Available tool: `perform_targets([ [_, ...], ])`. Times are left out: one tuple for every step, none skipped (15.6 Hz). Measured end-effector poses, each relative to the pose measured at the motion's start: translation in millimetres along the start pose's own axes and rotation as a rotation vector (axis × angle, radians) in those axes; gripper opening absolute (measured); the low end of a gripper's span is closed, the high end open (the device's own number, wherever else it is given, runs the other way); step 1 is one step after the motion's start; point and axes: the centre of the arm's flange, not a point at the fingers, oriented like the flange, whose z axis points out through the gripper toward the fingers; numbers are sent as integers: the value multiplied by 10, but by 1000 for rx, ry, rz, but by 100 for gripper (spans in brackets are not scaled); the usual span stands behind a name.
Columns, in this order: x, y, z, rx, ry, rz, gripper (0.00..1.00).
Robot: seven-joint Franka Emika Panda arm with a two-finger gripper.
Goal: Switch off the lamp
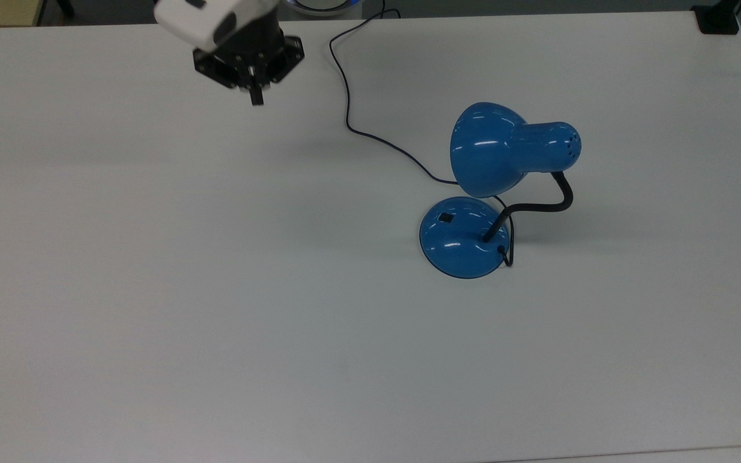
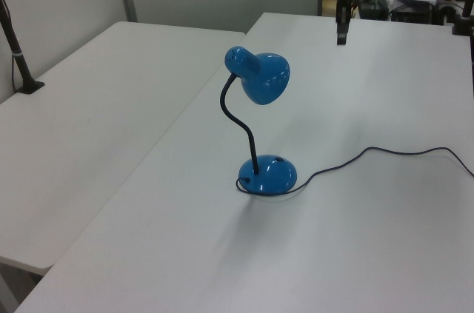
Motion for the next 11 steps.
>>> perform_targets([
  [-34,17,-122,0,-3,29,1],
  [-74,25,-231,1,-7,60,1],
  [-107,25,-316,1,-7,87,2],
  [-137,20,-385,0,-5,111,6],
  [-160,14,-442,-1,2,130,6],
  [-178,6,-486,-3,9,147,10],
  [-191,-2,-519,-4,15,161,19],
  [-201,-9,-548,-4,19,169,28],
  [-212,-19,-568,-4,19,174,39],
  [-222,-43,-581,-3,14,173,49],
  [-226,-71,-597,-3,10,170,59],
])
